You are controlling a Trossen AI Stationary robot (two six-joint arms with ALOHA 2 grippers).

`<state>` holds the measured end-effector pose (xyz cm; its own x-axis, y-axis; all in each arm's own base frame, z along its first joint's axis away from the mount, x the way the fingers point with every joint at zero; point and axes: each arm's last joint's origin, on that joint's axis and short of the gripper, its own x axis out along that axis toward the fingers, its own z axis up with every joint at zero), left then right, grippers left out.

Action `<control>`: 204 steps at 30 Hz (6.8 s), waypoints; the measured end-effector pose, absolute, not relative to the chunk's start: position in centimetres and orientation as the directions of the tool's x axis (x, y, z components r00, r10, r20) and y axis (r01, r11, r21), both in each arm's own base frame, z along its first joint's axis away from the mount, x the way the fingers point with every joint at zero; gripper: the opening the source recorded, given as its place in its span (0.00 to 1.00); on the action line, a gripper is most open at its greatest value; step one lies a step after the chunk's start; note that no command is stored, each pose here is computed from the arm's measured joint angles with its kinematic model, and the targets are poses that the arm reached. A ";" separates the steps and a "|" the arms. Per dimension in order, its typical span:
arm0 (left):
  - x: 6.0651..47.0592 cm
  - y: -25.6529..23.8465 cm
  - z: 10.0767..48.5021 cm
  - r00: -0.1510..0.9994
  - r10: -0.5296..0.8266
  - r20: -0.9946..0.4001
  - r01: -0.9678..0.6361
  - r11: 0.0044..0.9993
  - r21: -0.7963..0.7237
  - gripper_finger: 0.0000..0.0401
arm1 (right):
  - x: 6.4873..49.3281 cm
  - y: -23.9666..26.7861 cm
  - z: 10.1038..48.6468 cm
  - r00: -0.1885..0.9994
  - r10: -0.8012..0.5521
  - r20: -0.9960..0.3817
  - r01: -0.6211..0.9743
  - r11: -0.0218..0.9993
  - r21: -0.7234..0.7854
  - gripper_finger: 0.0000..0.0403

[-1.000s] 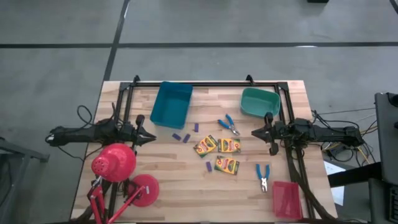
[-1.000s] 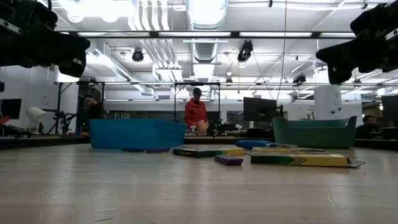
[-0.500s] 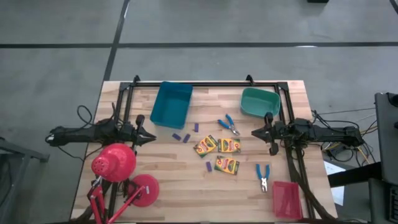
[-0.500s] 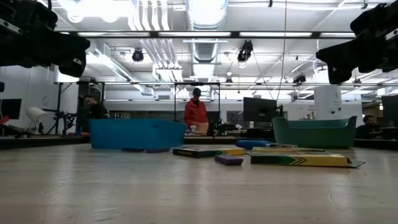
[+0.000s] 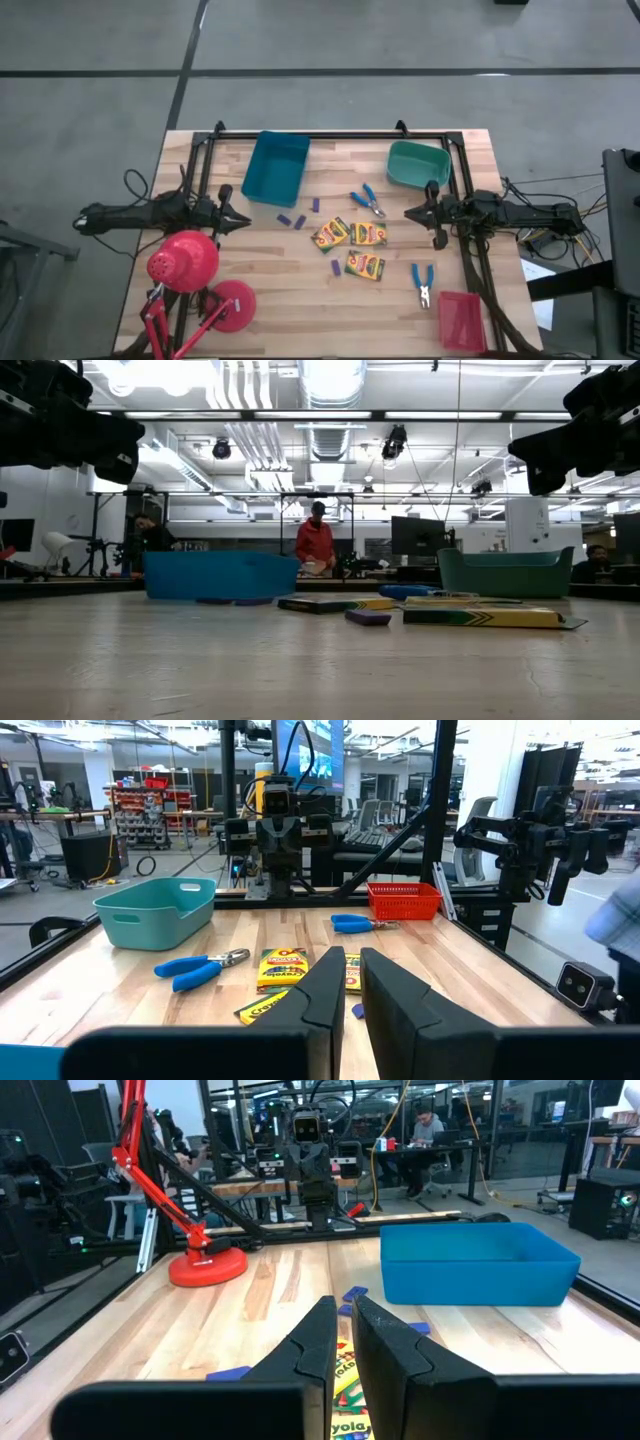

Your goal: Pick & Place School Supplies

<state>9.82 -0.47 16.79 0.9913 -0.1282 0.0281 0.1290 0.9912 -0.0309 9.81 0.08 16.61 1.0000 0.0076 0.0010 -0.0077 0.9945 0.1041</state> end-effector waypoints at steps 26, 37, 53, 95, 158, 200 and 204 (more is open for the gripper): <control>9.8 -0.5 16.8 0.991 -0.127 0.028 0.128 0.991 -0.031 0.10 | 9.8 0.1 16.6 1.000 0.008 0.002 -0.008 0.995 0.104 0.09; 9.8 -0.5 16.8 0.991 -0.127 0.029 0.128 0.991 -0.031 0.10 | 9.8 0.1 16.6 1.000 0.008 0.001 -0.008 0.995 0.104 0.09; 9.8 -0.5 16.8 0.991 -0.128 0.028 0.129 0.991 -0.031 0.10 | 9.8 0.1 16.6 1.000 0.008 0.001 -0.008 0.995 0.104 0.09; 9.8 -0.5 16.8 0.991 -0.127 0.028 0.128 0.991 -0.031 0.10 | 9.8 0.1 16.6 1.000 0.008 0.001 -0.008 0.995 0.104 0.09; 9.8 -0.5 16.8 0.991 -0.128 0.028 0.129 0.991 -0.031 0.10 | 10.8 -0.6 15.8 0.970 -0.218 -0.109 0.225 0.973 0.056 0.09; 9.8 -0.5 16.8 0.991 -0.128 0.027 0.129 0.991 -0.031 0.10 | 22.4 -2.0 26.8 0.634 -0.616 -0.468 0.691 0.723 -0.016 0.02; 9.8 -0.5 16.8 0.991 -0.128 0.028 0.129 0.991 -0.031 0.10 | 25.1 -3.0 27.5 0.501 -0.619 -0.605 0.772 0.635 -0.010 0.02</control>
<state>9.82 -0.47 16.79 0.9914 -0.1282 0.0278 0.1290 0.9912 -0.0309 25.08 -2.97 27.45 0.5012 -0.6189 -0.6048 0.7724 0.6351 -0.0097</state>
